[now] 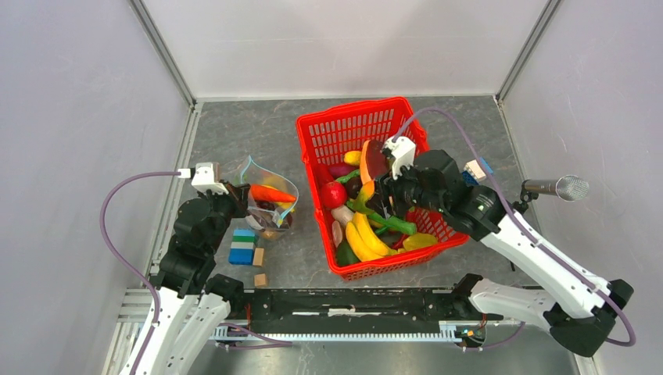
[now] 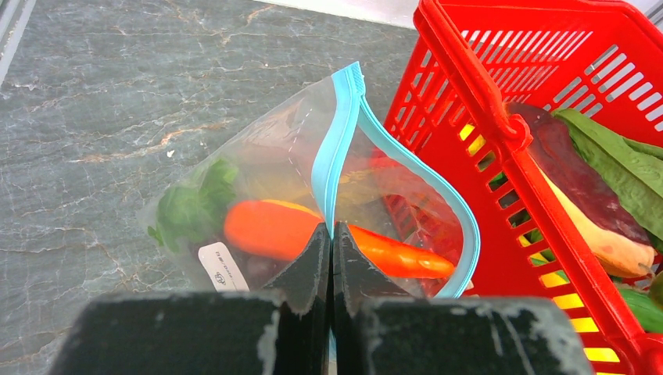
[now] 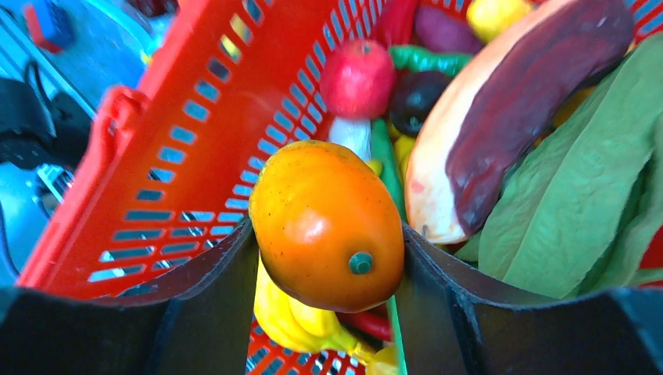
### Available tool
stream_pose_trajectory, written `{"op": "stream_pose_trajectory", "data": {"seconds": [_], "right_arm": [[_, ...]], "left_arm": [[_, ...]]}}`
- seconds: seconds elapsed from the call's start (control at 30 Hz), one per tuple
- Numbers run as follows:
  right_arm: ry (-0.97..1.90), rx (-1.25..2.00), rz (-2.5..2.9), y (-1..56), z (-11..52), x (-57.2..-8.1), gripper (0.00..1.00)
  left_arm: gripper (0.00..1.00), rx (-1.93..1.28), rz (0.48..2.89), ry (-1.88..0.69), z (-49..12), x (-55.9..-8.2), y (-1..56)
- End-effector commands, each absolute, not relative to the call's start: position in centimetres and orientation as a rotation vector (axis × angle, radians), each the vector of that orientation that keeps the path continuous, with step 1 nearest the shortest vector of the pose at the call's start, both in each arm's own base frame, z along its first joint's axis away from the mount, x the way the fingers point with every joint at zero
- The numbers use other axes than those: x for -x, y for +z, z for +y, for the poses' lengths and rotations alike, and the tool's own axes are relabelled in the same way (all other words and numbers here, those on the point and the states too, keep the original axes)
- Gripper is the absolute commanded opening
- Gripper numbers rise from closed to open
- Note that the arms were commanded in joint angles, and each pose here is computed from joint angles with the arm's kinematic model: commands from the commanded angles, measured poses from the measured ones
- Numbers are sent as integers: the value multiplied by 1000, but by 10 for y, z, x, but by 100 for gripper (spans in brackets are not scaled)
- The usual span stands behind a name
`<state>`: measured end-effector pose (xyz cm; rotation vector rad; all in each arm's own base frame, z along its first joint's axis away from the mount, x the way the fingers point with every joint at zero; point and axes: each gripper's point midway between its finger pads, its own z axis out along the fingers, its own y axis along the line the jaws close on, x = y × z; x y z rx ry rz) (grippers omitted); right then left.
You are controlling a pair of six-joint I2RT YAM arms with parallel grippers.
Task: Place the food in the zip-top bag and seal the zipper
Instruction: Pick up the fake fruit from the bin.
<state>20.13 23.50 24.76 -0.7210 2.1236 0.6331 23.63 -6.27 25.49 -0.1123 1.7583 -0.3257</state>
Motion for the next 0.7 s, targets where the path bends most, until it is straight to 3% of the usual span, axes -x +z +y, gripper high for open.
{"op": "stream_pose_trajectory", "data": {"seconds": [0.0,0.23,0.43,0.67], "right_arm": [[695,610,1951,292,241,-213,25],[698,548,1894,311,235,-215,24],[909,531,1713,354,259,-206,24],[1037,604,1686,359,299,-210,23]], "left_arm": [[2,120,1692,-331,-61,-240,278],[2,120,1693,-334,-62,-240,277],[2,116,1698,-339,-63,-240,277],[2,109,1703,-346,-65,-241,276]]}}
